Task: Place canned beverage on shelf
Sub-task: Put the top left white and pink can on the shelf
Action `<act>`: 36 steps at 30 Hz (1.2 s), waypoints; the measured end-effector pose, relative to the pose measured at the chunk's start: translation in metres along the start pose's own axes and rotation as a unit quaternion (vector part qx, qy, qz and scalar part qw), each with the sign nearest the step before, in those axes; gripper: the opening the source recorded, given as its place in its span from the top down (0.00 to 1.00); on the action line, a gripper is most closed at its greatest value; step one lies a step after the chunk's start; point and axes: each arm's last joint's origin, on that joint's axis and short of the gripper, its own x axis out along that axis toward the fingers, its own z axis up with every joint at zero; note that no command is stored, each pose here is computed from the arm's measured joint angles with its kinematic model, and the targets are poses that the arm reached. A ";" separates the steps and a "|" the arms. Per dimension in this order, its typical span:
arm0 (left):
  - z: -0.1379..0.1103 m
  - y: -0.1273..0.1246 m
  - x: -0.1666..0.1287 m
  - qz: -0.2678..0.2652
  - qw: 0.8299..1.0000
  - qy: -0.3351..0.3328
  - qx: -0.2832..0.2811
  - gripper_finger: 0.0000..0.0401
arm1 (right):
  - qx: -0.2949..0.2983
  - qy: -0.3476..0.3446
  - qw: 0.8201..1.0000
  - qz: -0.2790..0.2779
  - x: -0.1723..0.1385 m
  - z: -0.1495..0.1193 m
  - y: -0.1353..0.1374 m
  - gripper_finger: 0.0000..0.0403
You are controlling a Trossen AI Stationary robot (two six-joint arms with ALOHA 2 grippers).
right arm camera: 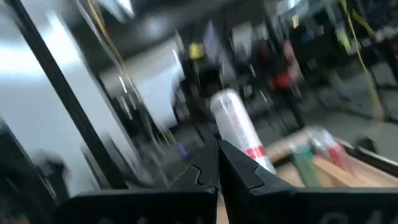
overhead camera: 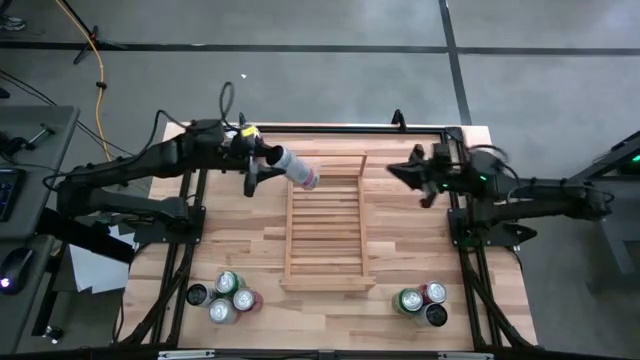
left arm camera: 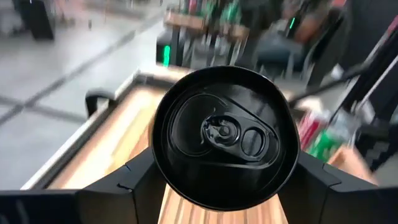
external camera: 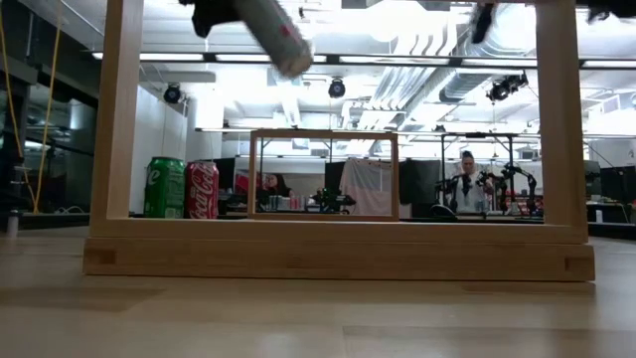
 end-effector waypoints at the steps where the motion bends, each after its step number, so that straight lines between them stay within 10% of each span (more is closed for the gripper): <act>1: 0.000 0.001 0.002 0.006 1.000 0.020 0.004 0.43 | -0.018 0.028 0.999 -0.012 0.008 0.004 0.002 1.00; 13: -0.003 0.013 0.072 0.050 0.973 0.214 0.078 0.43 | -0.117 0.216 0.967 -0.068 0.054 0.038 0.015 1.00; 29: -0.033 0.022 0.113 0.303 0.915 0.219 -0.153 0.43 | -0.105 0.232 0.957 -0.136 0.054 0.024 0.005 1.00; 36: -0.037 0.004 0.115 0.326 0.906 0.201 -0.180 0.43 | -0.106 0.231 0.957 -0.140 0.054 0.024 0.005 1.00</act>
